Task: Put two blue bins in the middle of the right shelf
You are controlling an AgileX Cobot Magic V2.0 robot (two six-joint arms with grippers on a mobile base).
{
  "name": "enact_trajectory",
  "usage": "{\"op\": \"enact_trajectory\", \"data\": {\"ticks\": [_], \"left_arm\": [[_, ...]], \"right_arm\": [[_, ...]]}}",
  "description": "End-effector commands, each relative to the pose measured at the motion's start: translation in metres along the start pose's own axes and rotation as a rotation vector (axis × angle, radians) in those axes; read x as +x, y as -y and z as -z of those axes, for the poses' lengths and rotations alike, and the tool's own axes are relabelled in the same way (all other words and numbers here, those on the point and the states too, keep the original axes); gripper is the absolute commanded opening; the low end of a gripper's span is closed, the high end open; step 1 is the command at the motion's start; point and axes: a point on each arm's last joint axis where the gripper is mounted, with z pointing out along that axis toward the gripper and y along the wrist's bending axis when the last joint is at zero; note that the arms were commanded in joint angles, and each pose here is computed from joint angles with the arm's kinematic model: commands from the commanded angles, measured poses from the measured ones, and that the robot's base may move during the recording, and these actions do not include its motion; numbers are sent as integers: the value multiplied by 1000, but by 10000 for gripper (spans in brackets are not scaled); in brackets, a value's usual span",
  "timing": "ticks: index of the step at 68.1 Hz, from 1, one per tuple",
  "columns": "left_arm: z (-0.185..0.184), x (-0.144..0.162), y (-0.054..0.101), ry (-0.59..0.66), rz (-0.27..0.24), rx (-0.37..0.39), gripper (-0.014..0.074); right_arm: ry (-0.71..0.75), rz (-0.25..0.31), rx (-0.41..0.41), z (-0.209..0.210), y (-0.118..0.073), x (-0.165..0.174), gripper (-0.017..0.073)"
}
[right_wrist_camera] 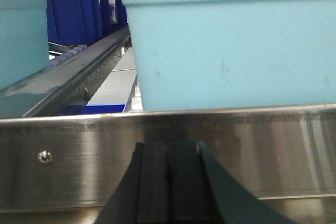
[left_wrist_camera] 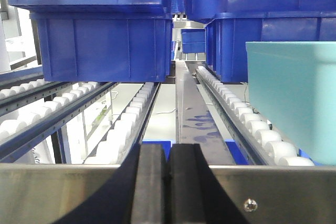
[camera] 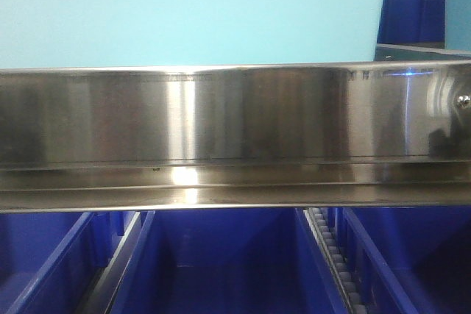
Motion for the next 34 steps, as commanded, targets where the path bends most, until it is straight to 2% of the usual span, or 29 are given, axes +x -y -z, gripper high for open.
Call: {"op": "enact_trajectory", "data": {"ticks": [1, 34], "left_arm": [[0, -3, 0, 22, 8, -3, -111], [0, -3, 0, 25, 8, -3, -111]], "right_arm": [[27, 9, 6, 0, 0, -2, -162], [27, 9, 6, 0, 0, -2, -162]]}}
